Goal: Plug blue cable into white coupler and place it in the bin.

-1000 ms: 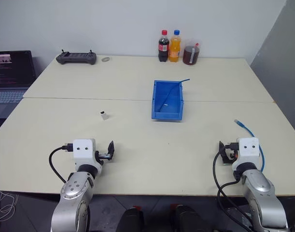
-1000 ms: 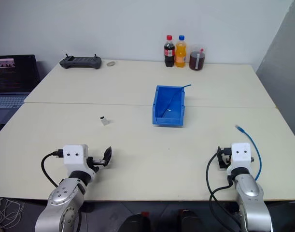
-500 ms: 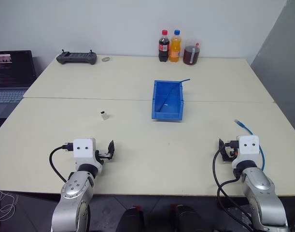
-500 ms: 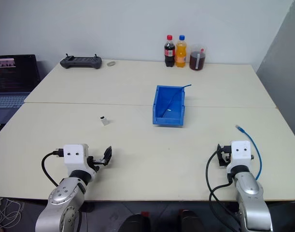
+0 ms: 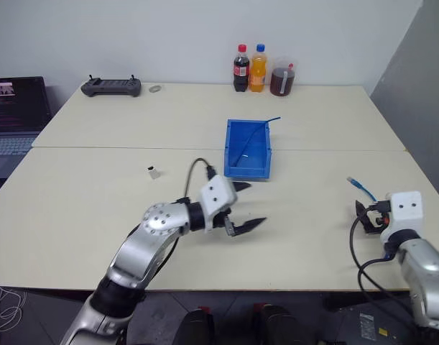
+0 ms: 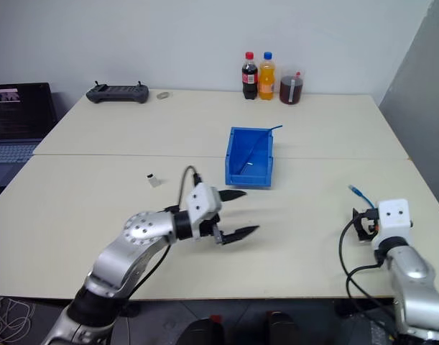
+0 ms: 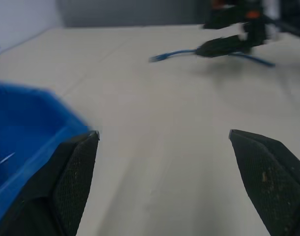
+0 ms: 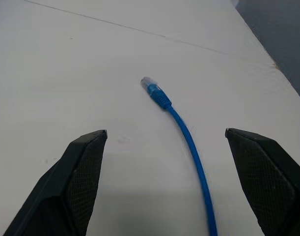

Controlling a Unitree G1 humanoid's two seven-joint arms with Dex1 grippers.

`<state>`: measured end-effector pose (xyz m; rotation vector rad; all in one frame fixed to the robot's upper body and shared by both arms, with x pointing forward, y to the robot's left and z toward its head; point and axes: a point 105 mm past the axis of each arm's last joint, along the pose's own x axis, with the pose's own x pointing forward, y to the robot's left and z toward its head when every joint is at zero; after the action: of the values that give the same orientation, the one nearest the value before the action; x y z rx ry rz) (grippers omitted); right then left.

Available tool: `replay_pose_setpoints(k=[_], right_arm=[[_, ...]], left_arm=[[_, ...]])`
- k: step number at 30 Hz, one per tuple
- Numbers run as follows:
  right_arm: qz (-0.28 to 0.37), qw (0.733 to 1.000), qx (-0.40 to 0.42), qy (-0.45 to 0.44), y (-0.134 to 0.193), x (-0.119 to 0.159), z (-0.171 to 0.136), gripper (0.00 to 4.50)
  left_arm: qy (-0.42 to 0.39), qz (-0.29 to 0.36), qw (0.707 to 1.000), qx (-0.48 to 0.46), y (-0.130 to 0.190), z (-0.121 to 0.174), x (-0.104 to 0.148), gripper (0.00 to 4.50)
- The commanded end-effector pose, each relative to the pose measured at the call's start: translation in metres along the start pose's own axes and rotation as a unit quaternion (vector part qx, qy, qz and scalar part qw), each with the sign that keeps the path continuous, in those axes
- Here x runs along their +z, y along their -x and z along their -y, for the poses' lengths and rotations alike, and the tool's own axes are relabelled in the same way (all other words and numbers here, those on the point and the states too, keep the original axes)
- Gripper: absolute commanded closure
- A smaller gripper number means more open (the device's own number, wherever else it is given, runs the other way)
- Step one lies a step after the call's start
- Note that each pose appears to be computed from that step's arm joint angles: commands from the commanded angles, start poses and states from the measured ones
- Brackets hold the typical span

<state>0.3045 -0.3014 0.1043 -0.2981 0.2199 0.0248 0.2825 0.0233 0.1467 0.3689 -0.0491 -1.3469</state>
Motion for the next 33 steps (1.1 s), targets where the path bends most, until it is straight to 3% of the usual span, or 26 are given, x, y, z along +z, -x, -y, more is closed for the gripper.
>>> replay_pose_setpoints(k=[1, 5, 12, 15, 21, 30, 33], right_arm=[[-0.004, 0.999, 0.042, 0.012, -0.011, 0.000, 0.020, 0.39], [-0.031, 0.997, 0.067, 0.000, -0.028, -0.010, 0.037, 0.39], [-0.091, 0.990, 0.103, -0.030, -0.038, -0.034, 0.049, 0.39], [-0.100, 0.986, 0.126, -0.044, -0.039, -0.037, 0.047, 0.88], [-0.100, 0.980, 0.169, -0.034, -0.041, -0.038, 0.034, 2.32], [-0.097, 0.979, 0.174, -0.030, -0.039, -0.041, 0.032, 4.49], [-0.096, 0.979, 0.179, -0.027, -0.038, -0.041, 0.031, 4.49]], left_arm=[[-0.026, 0.010, 0.996, -0.089, -0.016, 0.008, 0.004, 0.00], [-0.034, 0.022, 0.993, -0.110, -0.032, 0.002, 0.007, 0.00], [-0.041, 0.015, 0.991, -0.127, -0.033, 0.005, 0.001, 0.00], [-0.033, 0.008, 0.995, -0.097, -0.033, -0.003, -0.003, 0.00], [-0.040, 0.005, 0.998, -0.043, -0.035, -0.019, -0.002, 0.00], [-0.034, 0.013, 0.998, -0.041, -0.036, -0.020, 0.001, 0.00], [-0.033, 0.014, 0.998, -0.042, -0.036, -0.019, 0.001, 0.00]])
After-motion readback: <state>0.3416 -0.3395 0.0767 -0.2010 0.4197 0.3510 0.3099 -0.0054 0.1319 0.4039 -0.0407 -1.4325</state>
